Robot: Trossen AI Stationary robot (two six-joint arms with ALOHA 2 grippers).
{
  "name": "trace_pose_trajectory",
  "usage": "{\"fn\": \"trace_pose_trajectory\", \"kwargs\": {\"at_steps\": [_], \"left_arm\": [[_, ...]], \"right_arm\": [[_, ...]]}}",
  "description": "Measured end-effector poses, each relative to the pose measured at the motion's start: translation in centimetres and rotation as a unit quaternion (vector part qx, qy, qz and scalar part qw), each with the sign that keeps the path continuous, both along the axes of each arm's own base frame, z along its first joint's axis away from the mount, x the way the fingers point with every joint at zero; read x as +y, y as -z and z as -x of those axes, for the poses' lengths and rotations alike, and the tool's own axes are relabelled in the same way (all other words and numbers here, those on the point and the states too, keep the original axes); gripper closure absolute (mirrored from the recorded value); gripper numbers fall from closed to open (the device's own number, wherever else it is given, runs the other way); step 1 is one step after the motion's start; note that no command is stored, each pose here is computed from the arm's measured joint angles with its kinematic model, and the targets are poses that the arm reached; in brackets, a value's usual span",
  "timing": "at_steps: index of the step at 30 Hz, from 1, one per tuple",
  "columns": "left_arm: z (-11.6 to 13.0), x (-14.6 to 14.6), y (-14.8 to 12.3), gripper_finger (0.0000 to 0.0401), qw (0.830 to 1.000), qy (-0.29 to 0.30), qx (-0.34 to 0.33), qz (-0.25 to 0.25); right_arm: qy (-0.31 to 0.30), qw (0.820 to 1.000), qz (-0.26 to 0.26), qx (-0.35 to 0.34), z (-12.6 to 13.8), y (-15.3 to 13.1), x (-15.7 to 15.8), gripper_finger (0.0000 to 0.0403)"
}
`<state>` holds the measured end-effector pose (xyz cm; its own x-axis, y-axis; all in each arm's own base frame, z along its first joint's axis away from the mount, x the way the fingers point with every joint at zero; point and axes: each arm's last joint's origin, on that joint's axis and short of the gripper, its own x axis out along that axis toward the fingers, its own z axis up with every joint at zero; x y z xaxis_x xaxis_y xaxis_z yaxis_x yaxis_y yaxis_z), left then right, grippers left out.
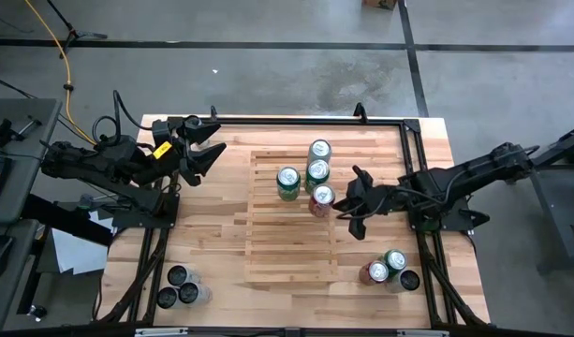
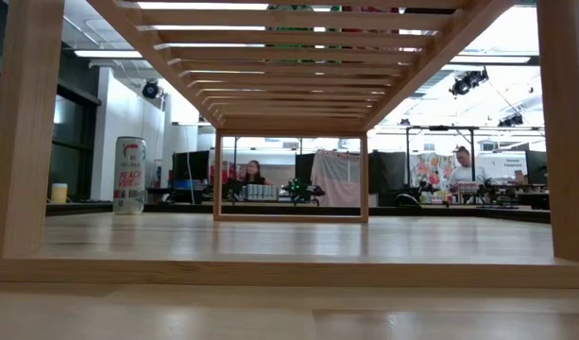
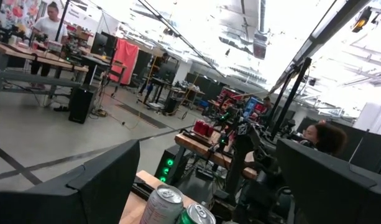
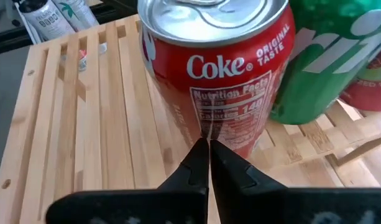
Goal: Place canned beverage on shelf
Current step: Put the top red soda can on the shelf, then put the top white pink soda can on the shelf
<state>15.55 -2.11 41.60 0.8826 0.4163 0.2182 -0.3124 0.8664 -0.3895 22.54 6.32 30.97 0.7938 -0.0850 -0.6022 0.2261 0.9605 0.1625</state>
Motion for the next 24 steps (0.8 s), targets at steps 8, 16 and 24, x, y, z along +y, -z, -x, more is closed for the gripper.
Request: {"fn": "trace_pose_trajectory", "kwargs": {"at_steps": [8,16,24], "left_arm": [[0.1,0.0,0.0,0.0032,1.0,0.0,-0.001,0.0],[1.5,0.4,0.0,0.0032,1.0,0.003,0.009,0.008],[1.5,0.5,0.7,0.0032,0.998,-0.021,0.06,-0.03]], "right_arm": [[-0.019,1.0,-0.012,0.016,0.4,0.0,-0.1,0.0403],[0.006,0.997,-0.043,-0.068,3.9,-3.2,-1.3,0.0403],[0.057,0.953,0.018,-0.295,6.2,-8.6,-2.6,0.0403]]}}
